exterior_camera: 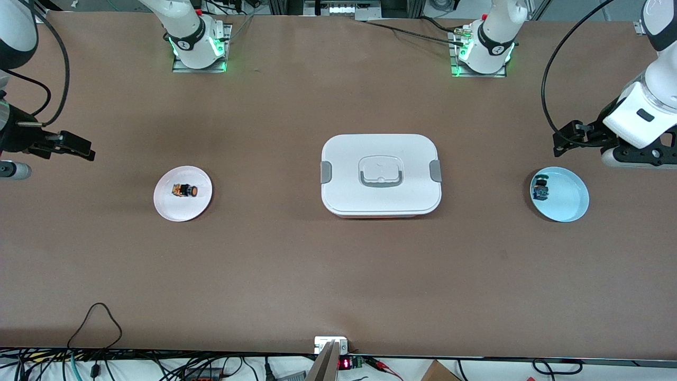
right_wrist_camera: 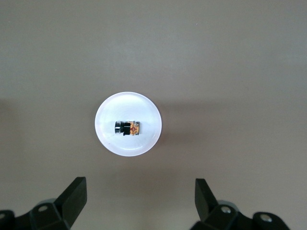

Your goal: Transfer orange switch to right arm and place

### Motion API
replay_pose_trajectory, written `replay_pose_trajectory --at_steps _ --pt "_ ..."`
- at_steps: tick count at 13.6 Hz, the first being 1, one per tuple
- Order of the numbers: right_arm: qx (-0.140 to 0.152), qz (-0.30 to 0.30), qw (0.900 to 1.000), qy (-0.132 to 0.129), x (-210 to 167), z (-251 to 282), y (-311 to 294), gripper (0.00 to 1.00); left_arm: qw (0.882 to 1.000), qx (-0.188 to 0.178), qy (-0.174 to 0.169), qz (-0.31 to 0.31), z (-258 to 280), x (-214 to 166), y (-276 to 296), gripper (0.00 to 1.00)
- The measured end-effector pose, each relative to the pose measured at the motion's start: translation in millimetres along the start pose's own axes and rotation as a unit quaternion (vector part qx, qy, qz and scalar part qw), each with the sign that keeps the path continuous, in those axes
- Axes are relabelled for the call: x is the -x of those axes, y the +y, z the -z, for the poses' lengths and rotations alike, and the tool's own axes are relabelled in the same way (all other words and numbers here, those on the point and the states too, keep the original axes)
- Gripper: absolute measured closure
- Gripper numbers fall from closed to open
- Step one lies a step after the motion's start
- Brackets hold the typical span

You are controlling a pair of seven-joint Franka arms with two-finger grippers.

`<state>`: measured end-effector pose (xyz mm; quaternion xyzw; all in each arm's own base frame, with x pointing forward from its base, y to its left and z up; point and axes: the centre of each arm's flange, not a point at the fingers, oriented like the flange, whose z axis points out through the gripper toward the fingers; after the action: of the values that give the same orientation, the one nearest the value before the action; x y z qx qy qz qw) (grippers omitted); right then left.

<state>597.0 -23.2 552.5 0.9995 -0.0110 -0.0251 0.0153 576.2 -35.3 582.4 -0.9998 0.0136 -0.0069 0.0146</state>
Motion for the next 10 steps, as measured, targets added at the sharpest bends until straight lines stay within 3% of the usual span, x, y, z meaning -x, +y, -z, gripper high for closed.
replay_pose_trajectory --at_steps 5,10 --pt "-0.001 0.003 1.0 -0.004 17.4 5.4 -1.4 0.0 1.0 0.0 0.0 0.0 -0.1 0.1 0.0 0.0" --pt "-0.002 0.002 1.0 0.013 25.0 24.9 -0.3 0.0 1.0 0.0 0.0 0.0 -0.1 0.1 0.0 0.0"
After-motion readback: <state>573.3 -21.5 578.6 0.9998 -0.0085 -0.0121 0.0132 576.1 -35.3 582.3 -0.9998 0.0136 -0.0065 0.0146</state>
